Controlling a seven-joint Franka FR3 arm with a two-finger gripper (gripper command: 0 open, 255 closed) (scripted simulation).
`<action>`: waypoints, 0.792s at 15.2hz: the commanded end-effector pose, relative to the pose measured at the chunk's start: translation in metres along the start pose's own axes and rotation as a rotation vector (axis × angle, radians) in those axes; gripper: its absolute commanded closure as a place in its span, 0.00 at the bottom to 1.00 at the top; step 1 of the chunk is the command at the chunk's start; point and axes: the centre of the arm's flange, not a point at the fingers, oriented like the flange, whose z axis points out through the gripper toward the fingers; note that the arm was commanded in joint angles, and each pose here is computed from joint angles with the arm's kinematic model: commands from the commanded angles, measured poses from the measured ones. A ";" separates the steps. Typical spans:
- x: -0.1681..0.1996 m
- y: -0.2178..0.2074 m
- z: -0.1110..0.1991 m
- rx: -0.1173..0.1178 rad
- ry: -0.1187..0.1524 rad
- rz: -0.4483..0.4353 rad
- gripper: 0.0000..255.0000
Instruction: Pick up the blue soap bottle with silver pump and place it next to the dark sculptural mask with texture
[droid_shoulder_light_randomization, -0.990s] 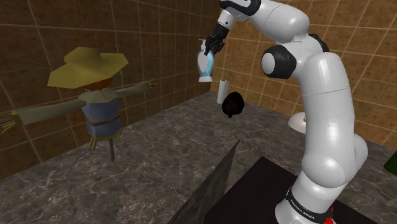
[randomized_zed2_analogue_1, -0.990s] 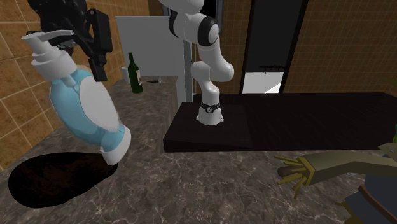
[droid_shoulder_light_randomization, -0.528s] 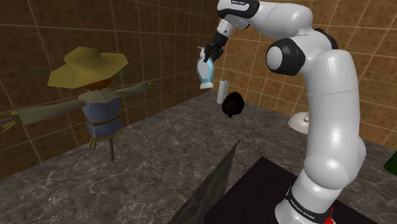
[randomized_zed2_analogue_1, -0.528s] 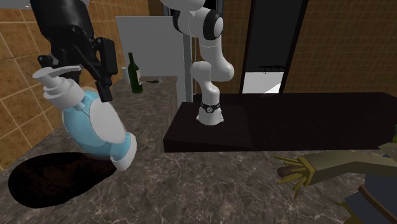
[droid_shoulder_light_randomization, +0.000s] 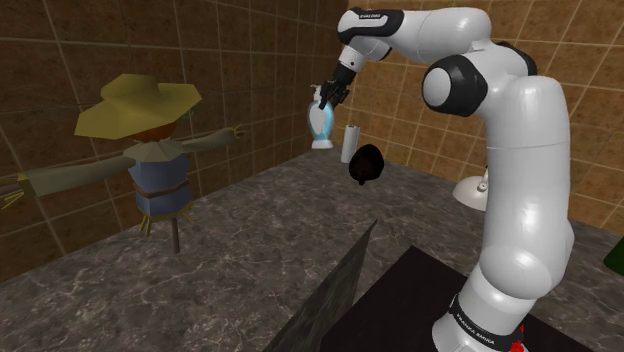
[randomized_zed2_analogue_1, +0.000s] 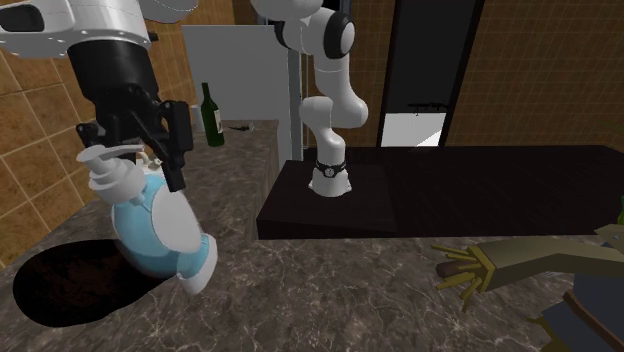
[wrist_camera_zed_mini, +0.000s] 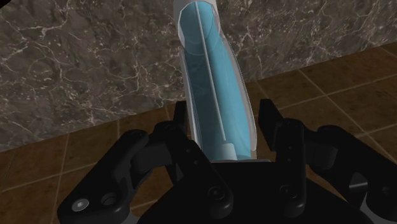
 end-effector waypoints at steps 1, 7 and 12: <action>-0.003 0.002 0.009 0.000 0.001 0.000 1.00; -0.012 0.010 0.039 0.000 0.001 0.000 1.00; -0.020 0.017 0.063 0.000 0.001 0.000 1.00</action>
